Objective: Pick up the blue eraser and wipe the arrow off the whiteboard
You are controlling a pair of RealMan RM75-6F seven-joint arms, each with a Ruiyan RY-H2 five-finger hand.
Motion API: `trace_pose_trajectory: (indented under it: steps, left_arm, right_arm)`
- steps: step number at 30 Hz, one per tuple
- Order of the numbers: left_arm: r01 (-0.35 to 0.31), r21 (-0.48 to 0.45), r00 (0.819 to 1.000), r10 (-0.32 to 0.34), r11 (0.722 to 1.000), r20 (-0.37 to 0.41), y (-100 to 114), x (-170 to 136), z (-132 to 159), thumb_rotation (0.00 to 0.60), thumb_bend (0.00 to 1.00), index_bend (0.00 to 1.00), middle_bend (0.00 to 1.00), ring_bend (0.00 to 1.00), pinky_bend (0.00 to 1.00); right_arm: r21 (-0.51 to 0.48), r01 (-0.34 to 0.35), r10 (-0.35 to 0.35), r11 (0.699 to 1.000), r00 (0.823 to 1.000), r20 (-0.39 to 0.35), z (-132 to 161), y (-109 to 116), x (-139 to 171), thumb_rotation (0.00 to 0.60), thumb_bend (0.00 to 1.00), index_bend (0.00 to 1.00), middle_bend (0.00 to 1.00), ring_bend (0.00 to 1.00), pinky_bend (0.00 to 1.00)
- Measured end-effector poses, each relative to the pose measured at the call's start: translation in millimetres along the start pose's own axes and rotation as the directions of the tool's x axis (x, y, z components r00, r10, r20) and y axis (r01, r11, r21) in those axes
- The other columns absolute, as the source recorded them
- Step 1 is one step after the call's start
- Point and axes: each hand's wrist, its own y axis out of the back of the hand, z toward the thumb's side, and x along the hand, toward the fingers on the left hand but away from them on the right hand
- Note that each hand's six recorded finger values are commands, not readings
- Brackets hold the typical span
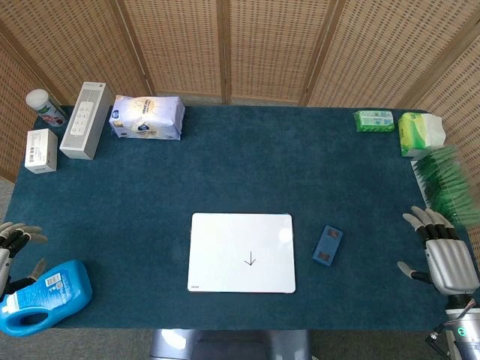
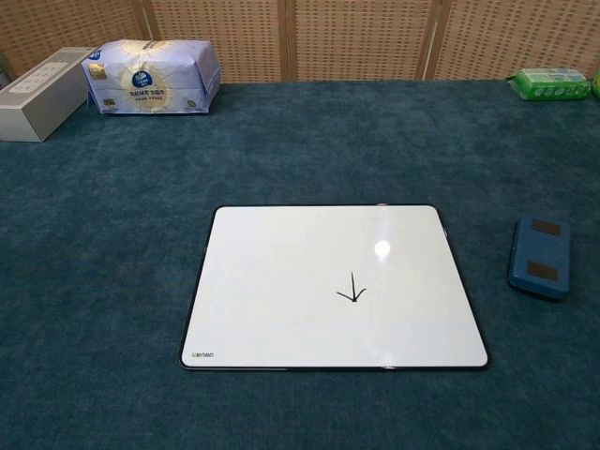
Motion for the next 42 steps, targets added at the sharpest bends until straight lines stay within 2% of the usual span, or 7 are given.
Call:
trace_pose_trajectory:
  steps: [7, 17, 26, 29, 33, 42]
  left_arm:
    - [0.029, -0.005, 1.0, -0.029, 1.0, 0.001, -5, 0, 0, 0.6, 0.43, 0.38, 0.3, 0.21, 0.14]
    - [0.005, -0.011, 1.0, -0.005, 1.0, 0.012, 6, -1, 4, 0.6, 0.43, 0.38, 0.3, 0.21, 0.14]
    - [-0.008, 0.005, 0.999, 0.008, 1.0, 0.031, 20, 5, 13, 0.6, 0.43, 0.38, 0.3, 0.21, 0.15]
    - [-0.004, 0.006, 0.999, 0.004, 1.0, 0.042, 23, 7, 18, 0.6, 0.43, 0.38, 0.3, 0.21, 0.15]
    - [0.009, 0.013, 0.999, -0.009, 1.0, 0.052, 23, 8, 24, 0.6, 0.43, 0.38, 0.3, 0.21, 0.15]
    - [0.02, 0.026, 0.998, -0.021, 0.999, 0.053, 22, 10, 26, 0.6, 0.43, 0.38, 0.3, 0.21, 0.15]
  right_arm:
    - [-0.019, 0.0, -0.001, 1.0, 1.0, -0.022, 2, -2, 0, 0.6, 0.16, 0.15, 0.12, 0.0, 0.15]
    - [-0.065, 0.001, -0.007, 0.998, 0.996, -0.088, 9, 9, -6, 0.6, 0.15, 0.16, 0.12, 0.0, 0.15]
    - [-0.08, -0.107, 0.09, 0.991, 0.977, -0.194, 29, 5, -24, 0.6, 0.15, 0.21, 0.11, 0.0, 0.16]
    - [-0.046, -0.165, 0.148, 0.985, 0.956, -0.253, 43, -2, -34, 0.6, 0.15, 0.22, 0.12, 0.0, 0.16]
    - [0.02, -0.236, 0.229, 0.971, 0.913, -0.337, 66, -14, -48, 0.6, 0.15, 0.22, 0.11, 0.0, 0.16]
    - [0.128, -0.29, 0.316, 0.949, 0.844, -0.433, 100, -35, -66, 0.6, 0.14, 0.23, 0.11, 0.0, 0.16]
